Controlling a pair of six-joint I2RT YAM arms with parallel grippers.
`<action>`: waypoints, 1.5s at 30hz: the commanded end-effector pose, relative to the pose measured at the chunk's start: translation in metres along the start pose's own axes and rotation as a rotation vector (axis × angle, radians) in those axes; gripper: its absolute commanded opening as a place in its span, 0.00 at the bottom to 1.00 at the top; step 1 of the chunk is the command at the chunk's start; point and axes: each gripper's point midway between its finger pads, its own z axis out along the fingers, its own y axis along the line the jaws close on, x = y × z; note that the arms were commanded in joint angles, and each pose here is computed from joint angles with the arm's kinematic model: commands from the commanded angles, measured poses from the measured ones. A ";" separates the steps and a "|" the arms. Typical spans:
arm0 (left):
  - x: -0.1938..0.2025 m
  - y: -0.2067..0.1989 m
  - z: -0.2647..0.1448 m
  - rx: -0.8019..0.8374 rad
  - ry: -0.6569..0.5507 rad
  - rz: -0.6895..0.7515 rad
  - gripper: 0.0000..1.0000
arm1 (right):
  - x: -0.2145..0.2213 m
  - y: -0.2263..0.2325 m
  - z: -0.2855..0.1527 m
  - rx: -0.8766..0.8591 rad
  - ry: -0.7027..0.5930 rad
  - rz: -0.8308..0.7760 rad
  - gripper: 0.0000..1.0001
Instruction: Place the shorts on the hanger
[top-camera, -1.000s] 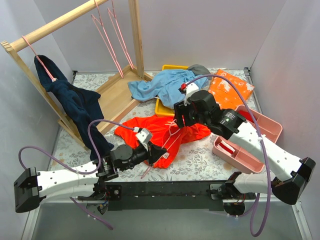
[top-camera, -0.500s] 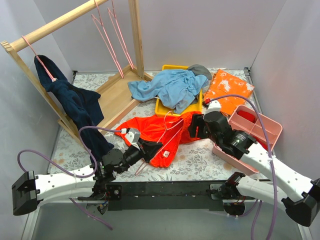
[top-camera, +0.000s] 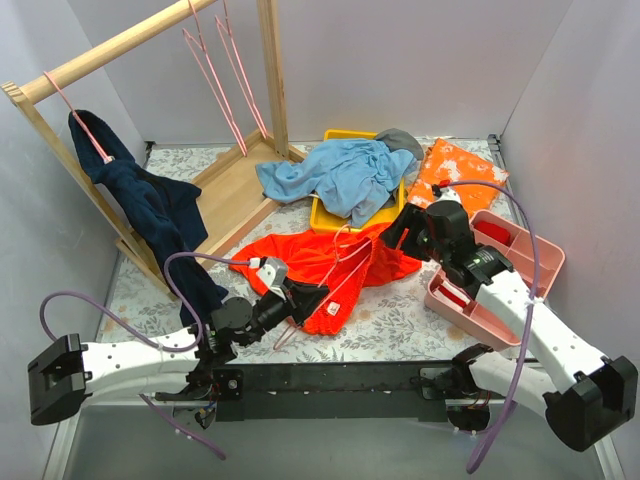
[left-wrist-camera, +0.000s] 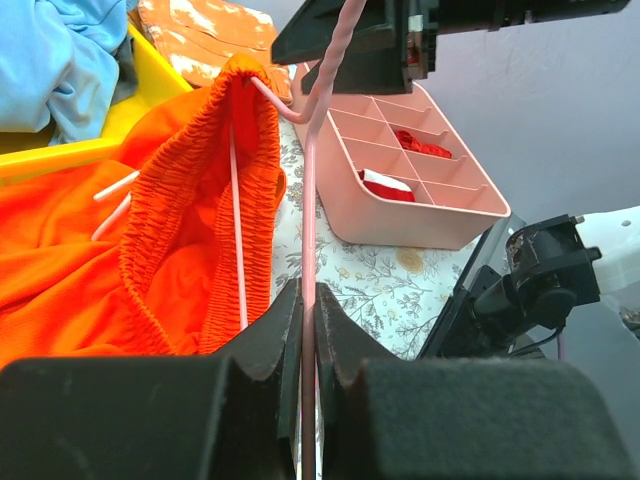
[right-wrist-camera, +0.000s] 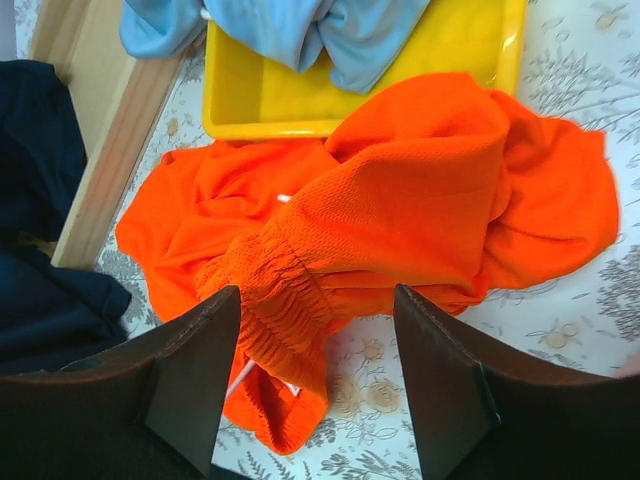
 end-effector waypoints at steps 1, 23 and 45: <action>-0.010 -0.007 0.005 0.040 -0.058 0.024 0.00 | 0.005 0.015 0.012 -0.037 0.053 0.134 0.70; 0.019 0.002 0.010 0.017 -0.007 0.036 0.00 | 0.006 -0.016 0.009 0.026 0.055 0.304 0.67; 0.036 -0.016 0.036 0.104 0.046 0.142 0.00 | 0.037 -0.013 0.031 -0.026 0.237 0.352 0.56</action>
